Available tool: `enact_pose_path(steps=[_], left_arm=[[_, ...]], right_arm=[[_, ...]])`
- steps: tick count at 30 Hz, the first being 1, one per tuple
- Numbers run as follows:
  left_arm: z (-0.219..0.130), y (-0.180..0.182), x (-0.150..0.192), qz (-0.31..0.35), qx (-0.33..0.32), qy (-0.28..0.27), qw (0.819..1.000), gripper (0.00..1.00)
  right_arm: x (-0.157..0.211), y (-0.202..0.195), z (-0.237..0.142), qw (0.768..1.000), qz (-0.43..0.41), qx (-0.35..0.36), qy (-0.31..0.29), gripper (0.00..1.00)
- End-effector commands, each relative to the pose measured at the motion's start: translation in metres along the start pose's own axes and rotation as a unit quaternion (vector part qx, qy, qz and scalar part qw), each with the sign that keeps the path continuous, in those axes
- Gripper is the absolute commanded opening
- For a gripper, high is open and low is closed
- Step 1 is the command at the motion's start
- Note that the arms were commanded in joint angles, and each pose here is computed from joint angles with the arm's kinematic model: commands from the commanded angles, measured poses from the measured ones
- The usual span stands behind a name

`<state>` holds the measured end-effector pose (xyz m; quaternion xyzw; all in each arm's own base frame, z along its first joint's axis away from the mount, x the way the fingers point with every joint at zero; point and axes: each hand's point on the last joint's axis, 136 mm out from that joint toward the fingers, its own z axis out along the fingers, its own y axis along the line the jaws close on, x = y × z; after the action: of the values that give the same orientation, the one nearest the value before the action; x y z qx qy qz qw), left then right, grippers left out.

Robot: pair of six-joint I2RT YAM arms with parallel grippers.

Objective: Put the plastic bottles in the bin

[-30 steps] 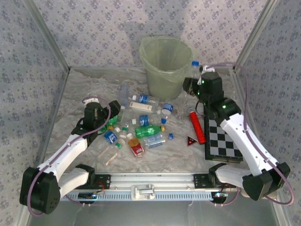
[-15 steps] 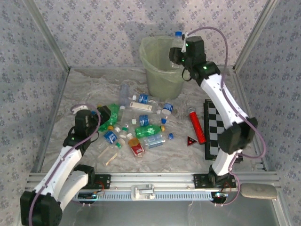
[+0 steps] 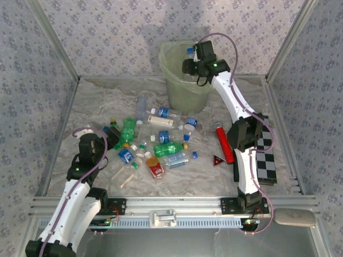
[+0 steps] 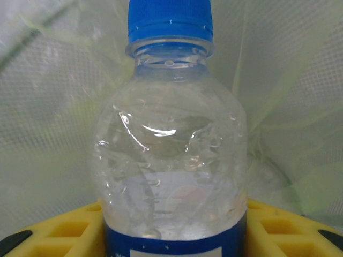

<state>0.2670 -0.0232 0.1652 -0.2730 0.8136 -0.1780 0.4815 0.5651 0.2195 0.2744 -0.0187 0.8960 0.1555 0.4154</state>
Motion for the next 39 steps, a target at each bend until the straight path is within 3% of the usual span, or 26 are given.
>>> enact_pose_path(steps=[1, 3, 5, 9, 16, 21, 30, 39], left_arm=[[-0.003, 0.005, -0.002, 0.013, -0.012, -0.002, 1.000, 1.00], [-0.003, 0.006, -0.002, 0.014, -0.014, -0.002, 1.000, 1.00], [-0.003, 0.006, -0.002, 0.013, -0.014, -0.004, 1.000, 1.00], [-0.003, 0.005, -0.002, 0.010, -0.012, -0.004, 1.000, 1.00], [-0.002, 0.005, -0.004, 0.007, -0.013, -0.005, 1.000, 1.00], [-0.001, 0.006, -0.009, 0.014, -0.024, -0.012, 1.000, 1.00], [0.004, 0.026, -0.038, 0.074, -0.117, -0.030, 0.990, 1.00], [0.018, 0.065, -0.044, 0.015, -0.163, -0.026, 0.986, 1.00]], right_arm=[[-0.008, 0.006, -0.011, 1.000, 0.008, -0.013, -0.002, 0.56], [-0.010, 0.005, -0.013, 1.000, 0.008, -0.014, -0.003, 0.63], [-0.016, 0.006, -0.018, 1.000, 0.008, -0.016, -0.011, 0.78], [-0.040, 0.016, -0.043, 0.998, 0.006, -0.036, -0.043, 0.99], [-0.074, 0.029, -0.113, 0.993, -0.009, -0.052, -0.106, 1.00], [-0.068, 0.033, -0.153, 0.991, -0.018, -0.061, -0.121, 1.00], [-0.008, 0.021, -0.198, 0.991, -0.016, -0.065, -0.118, 1.00], [0.089, -0.020, -0.206, 0.994, 0.039, -0.039, -0.094, 1.00]])
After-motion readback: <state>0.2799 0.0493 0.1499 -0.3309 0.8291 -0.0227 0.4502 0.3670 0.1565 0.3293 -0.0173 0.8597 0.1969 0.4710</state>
